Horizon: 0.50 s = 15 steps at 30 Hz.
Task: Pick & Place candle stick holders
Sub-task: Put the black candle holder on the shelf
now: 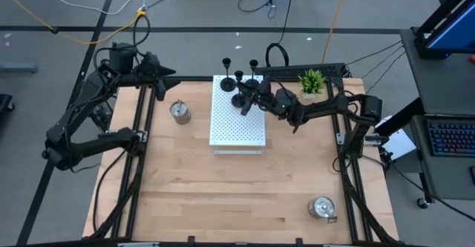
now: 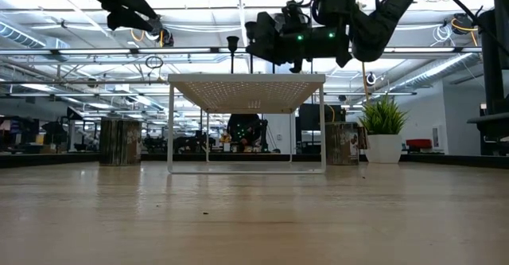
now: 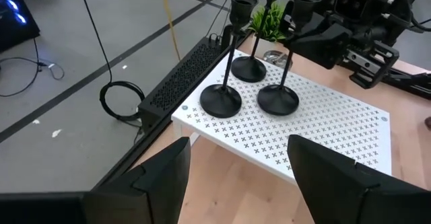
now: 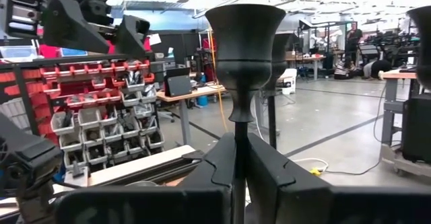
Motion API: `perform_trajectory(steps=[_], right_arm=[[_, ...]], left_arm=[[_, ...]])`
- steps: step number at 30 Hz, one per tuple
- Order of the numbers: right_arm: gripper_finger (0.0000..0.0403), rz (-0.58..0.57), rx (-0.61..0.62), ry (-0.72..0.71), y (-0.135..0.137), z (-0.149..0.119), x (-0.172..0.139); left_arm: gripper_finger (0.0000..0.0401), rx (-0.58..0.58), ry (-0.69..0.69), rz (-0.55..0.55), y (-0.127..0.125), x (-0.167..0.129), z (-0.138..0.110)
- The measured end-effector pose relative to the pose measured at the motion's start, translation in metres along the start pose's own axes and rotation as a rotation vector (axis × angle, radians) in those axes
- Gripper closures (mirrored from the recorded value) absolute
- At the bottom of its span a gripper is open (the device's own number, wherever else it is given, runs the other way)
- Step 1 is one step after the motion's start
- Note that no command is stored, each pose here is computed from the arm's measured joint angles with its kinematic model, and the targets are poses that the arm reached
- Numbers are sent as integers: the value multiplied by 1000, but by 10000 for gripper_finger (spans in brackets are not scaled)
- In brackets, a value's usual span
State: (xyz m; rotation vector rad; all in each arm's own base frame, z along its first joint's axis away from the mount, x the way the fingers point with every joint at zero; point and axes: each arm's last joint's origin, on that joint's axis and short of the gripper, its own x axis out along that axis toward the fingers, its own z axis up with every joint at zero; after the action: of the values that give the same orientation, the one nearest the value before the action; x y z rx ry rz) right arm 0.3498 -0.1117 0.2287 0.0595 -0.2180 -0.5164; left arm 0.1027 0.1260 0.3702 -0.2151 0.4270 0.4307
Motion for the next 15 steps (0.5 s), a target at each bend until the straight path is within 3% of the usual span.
perform_trajectory(steps=[15], right_arm=[[367,5,18,12,2,-1,0]], left_arm=[[146,-3,2,-1,0,0,0]])
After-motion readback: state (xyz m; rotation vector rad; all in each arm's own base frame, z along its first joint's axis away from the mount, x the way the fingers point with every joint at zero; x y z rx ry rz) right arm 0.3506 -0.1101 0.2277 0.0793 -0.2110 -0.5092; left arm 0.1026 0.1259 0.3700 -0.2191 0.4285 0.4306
